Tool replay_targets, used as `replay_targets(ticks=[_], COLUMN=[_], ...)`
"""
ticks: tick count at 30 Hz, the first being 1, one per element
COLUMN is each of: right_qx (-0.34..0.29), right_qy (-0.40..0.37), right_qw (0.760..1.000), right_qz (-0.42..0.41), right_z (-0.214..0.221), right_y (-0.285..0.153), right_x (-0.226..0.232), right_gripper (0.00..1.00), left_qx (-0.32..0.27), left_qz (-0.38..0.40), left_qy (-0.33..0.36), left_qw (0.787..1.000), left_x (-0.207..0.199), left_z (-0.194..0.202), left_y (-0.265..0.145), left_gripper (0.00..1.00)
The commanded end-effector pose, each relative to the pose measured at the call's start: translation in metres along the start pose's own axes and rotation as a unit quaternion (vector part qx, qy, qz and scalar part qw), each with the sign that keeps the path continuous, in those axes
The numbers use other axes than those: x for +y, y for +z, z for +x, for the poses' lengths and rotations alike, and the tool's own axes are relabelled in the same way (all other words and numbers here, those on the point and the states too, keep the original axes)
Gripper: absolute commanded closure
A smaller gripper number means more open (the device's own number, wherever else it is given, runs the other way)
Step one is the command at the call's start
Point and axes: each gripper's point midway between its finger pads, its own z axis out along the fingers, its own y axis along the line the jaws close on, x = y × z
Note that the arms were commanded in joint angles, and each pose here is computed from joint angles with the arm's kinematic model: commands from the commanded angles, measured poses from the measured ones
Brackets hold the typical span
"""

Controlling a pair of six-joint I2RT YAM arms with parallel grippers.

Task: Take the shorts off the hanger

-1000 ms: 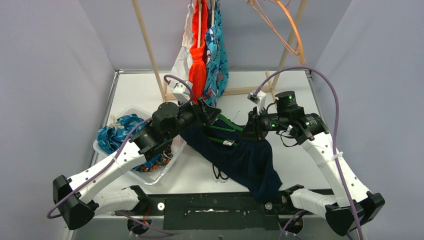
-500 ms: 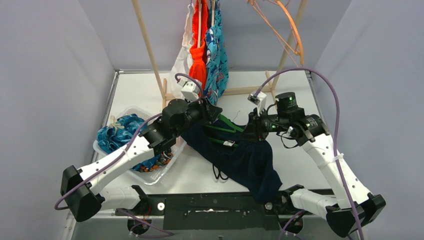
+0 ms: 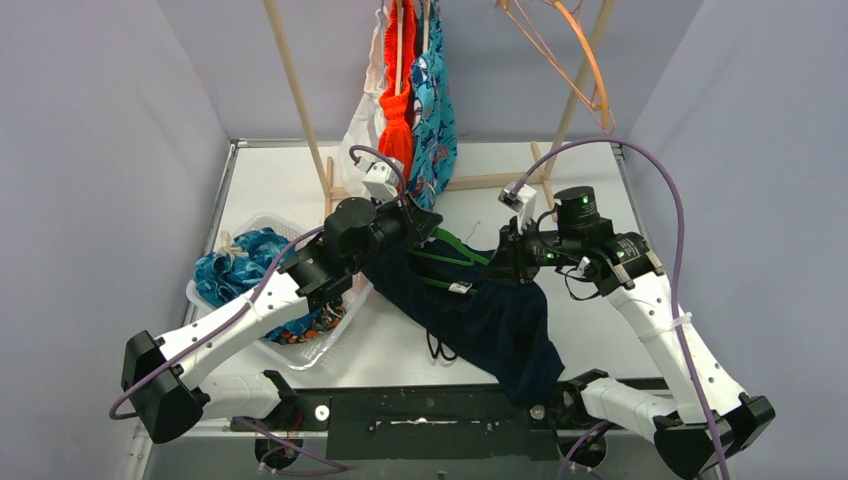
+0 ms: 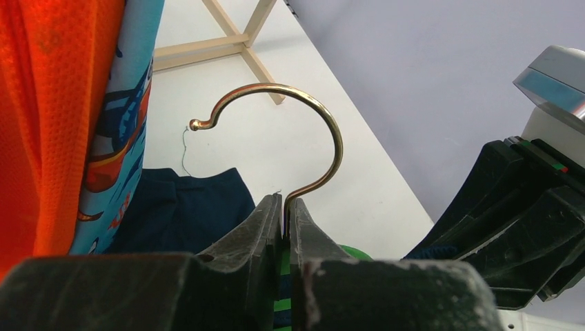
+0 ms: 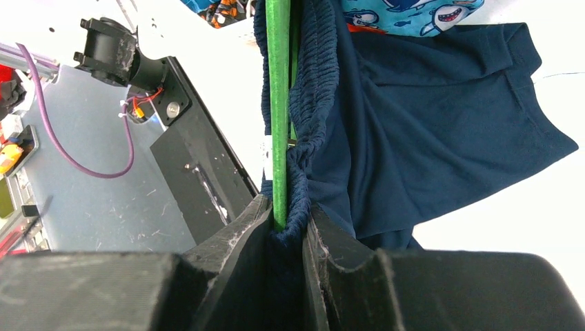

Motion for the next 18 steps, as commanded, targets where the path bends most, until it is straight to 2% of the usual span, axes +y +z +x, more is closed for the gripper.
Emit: replay_targets(ticks=[1, 6, 11, 14, 18], right_qx=[-0.041, -0.050, -0.053, -0.056, -0.068], right_qy=[-0.036, -0.032, -0.027, -0.024, -0.023], right_qw=[0.998, 0.998, 0.995, 0.993, 0.988], right_qz=[-0.005, 0.028, 0.079, 0.103, 0.133], right_z=[-0.021, -0.025, -0.026, -0.026, -0.031], right_y=[-0.012, -0.018, -0.026, -0.030, -0.040], right_x=[0.014, 0.007, -0.005, -0.012, -0.015], right_gripper=[0.98, 0.92, 0.73, 0.68, 0.37], left_qx=[-0.046, -0.046, -0.048, -0.051, -0.052], left_qz=[0.028, 0.063, 0.063, 0.059, 0.026], left_qy=[-0.007, 0.005, 0.008, 0.014, 0.017], left_qw=[0.999, 0.997, 0.997, 0.997, 0.998], left_x=[-0.022, -0.037, -0.043, -0.046, -0.040], left_z=[-0.034, -0.039, -0.048, -0.057, -0.066], left_y=[-0.008, -0.008, -0.010, -0.012, -0.012], left_gripper=[1.00, 1.00, 1.00, 1.00, 1.00])
